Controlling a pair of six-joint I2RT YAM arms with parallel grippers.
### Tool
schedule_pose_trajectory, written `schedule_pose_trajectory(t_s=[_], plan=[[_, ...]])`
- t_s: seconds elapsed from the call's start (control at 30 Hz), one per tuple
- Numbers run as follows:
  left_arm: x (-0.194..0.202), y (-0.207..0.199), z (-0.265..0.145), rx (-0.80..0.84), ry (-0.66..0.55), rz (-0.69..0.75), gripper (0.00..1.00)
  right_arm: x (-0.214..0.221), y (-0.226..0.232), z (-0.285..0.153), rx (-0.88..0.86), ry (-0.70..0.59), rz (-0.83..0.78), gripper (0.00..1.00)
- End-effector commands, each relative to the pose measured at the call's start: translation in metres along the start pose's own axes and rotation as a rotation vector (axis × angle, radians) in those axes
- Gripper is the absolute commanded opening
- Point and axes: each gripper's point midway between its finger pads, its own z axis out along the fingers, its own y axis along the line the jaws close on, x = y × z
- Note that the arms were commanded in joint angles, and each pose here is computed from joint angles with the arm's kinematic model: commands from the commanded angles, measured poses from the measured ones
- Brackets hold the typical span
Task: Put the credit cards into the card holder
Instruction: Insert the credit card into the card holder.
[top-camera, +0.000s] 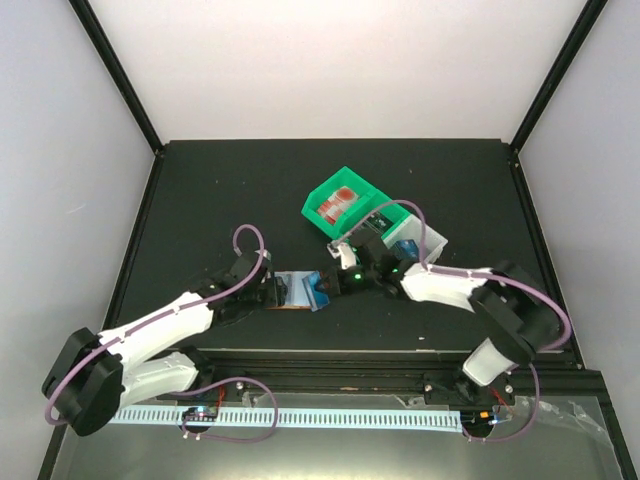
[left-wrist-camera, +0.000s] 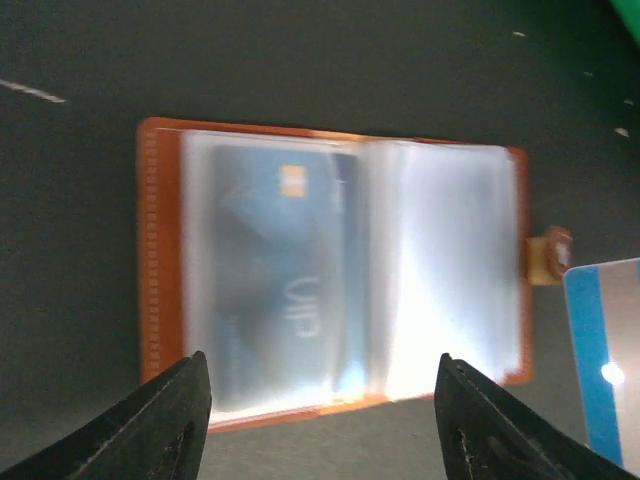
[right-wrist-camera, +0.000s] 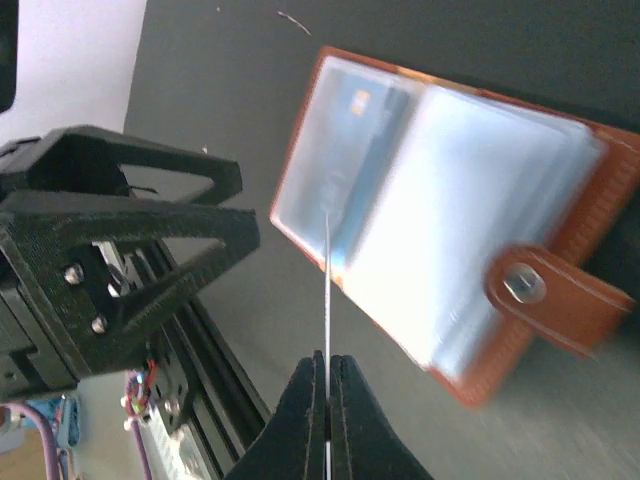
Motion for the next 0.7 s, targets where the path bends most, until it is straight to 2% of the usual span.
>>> schedule_pose_trajectory(t_s=[0.0,0.13,0.27,0.67], plan=[[-0.004,0.027,0.003,-0.11,-0.005,-0.078,0.59,-0.027,0.028,0.026,-0.1,-0.047,0.061,0.01],[-0.007,0.041,0.008,-0.146,-0.001,-0.116,0.5,-0.036,0.014,0.046,-0.076,-0.064,0.158,0.01],[-0.005,0.042,0.017,-0.113,0.024,-0.123,0.41,-0.035,0.001,0.061,-0.058,-0.059,0.221,0.01],[0.015,0.055,0.034,-0.15,0.098,-0.151,0.32,-0.042,-0.014,0.081,-0.015,-0.094,0.295,0.01]])
